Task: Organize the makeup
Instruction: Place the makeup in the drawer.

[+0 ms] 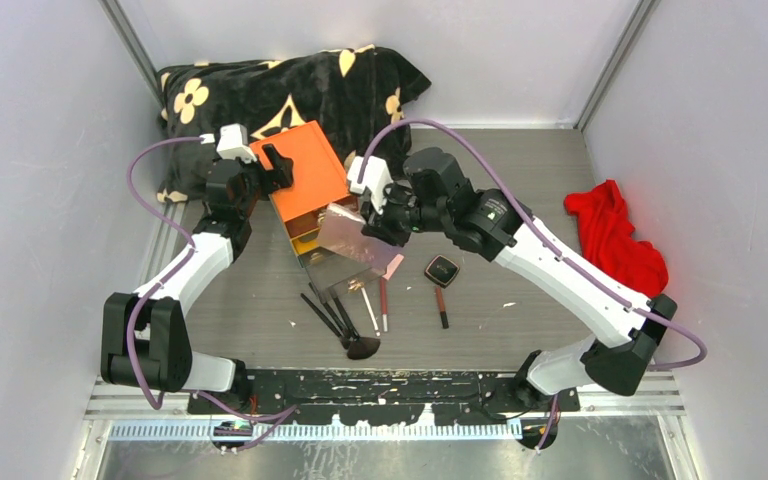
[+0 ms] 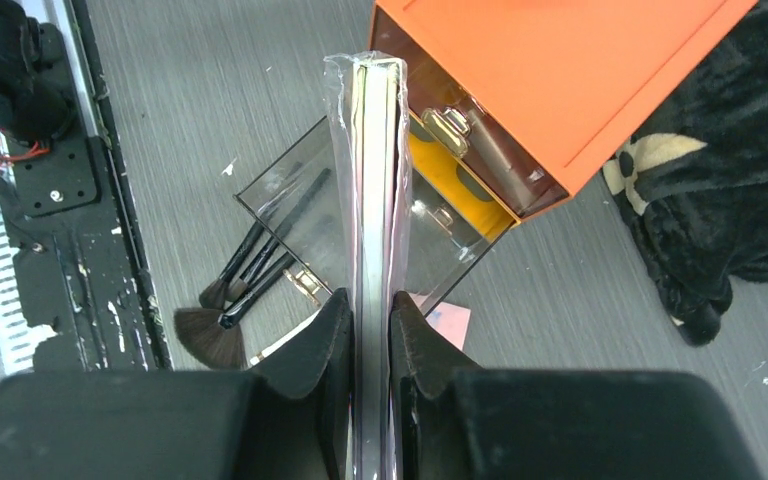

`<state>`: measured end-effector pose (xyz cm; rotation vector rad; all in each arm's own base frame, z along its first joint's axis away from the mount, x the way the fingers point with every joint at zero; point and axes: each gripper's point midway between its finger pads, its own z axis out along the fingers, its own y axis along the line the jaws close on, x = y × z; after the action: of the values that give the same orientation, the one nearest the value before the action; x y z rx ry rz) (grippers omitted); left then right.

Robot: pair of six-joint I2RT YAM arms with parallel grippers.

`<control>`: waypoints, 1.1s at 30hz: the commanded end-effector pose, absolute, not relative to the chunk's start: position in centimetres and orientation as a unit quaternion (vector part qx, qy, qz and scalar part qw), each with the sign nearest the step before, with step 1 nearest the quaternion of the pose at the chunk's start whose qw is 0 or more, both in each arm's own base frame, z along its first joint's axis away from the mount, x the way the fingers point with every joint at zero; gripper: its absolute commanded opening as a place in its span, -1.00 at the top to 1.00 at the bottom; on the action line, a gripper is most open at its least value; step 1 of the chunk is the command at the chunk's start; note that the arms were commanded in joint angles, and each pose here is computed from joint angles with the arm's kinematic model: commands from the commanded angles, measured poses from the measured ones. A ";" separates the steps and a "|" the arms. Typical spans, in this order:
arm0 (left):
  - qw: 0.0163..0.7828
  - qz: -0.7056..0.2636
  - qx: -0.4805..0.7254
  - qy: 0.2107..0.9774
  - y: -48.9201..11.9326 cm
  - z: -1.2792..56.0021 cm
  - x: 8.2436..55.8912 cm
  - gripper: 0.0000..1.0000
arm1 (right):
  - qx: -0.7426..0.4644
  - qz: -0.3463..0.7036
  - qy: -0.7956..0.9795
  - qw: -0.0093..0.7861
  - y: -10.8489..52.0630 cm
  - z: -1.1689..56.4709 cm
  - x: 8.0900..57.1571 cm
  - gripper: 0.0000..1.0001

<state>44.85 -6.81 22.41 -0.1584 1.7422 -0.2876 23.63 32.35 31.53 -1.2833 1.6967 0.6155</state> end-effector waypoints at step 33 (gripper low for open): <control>0.477 -0.045 -0.043 0.877 -5.0 11.2 40.2 -0.70 | -0.603 0.196 0.590 0.500 37.7 33.1 25.6 0.98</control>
<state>44.86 -6.63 22.46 -0.1623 1.7398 -0.2753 25.26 36.29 29.91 -1.4870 1.5882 0.4584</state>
